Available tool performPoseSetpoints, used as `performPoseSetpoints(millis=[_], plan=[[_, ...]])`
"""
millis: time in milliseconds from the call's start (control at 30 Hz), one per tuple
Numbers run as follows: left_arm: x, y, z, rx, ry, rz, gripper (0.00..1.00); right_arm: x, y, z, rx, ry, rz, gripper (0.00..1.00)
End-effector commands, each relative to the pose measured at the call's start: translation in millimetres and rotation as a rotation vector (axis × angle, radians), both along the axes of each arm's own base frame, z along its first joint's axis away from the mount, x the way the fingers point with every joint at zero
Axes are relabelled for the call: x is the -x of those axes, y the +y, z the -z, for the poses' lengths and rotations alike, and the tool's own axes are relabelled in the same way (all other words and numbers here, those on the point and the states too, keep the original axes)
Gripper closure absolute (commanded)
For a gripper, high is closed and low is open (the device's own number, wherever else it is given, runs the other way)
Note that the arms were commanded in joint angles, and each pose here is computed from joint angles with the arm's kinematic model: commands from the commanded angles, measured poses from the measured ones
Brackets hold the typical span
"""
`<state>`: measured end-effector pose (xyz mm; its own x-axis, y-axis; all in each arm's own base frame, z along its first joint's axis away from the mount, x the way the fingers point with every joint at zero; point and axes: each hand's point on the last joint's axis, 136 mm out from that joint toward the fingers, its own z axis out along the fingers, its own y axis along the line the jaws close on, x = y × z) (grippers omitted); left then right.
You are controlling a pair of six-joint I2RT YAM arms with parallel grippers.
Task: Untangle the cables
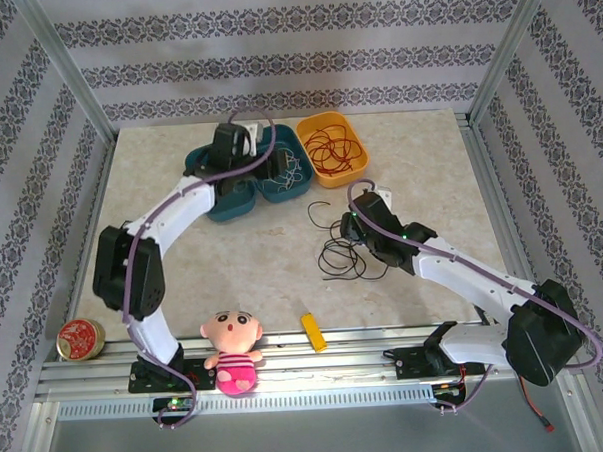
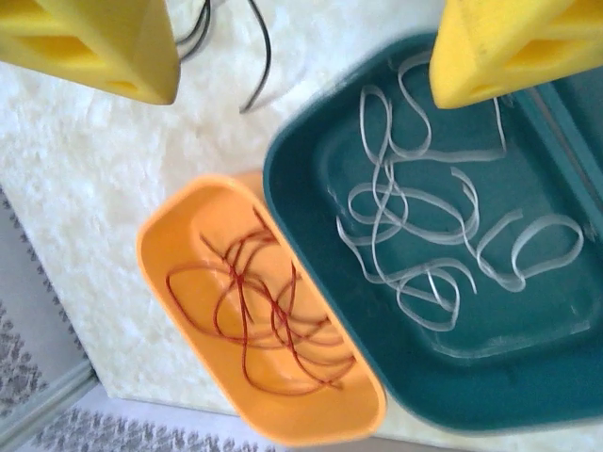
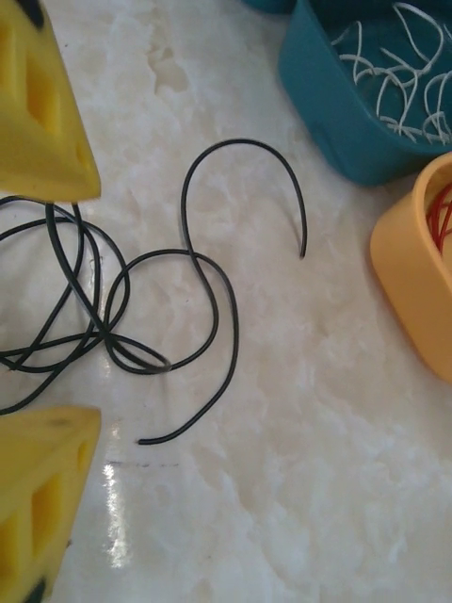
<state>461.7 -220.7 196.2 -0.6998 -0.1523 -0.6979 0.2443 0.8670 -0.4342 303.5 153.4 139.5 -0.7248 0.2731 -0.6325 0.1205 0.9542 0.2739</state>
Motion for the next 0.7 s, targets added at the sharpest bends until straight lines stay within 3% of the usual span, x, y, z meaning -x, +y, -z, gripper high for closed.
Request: performPoseSetpoints(millis=[0,267,667], plan=[[18,-14,14,0.026,-0.024,-0.074,0.23,7,-9,7,-0.040,0.064,0.079,0.35],[50,-48,66,0.116,0.056,-0.105,0.23,2,-3,27,-0.050,0.129,0.114,0.26],[38,-106,111,0.154,0.135,-0.004,0.38,-12,8,37,-0.061,0.132,0.110,0.23]])
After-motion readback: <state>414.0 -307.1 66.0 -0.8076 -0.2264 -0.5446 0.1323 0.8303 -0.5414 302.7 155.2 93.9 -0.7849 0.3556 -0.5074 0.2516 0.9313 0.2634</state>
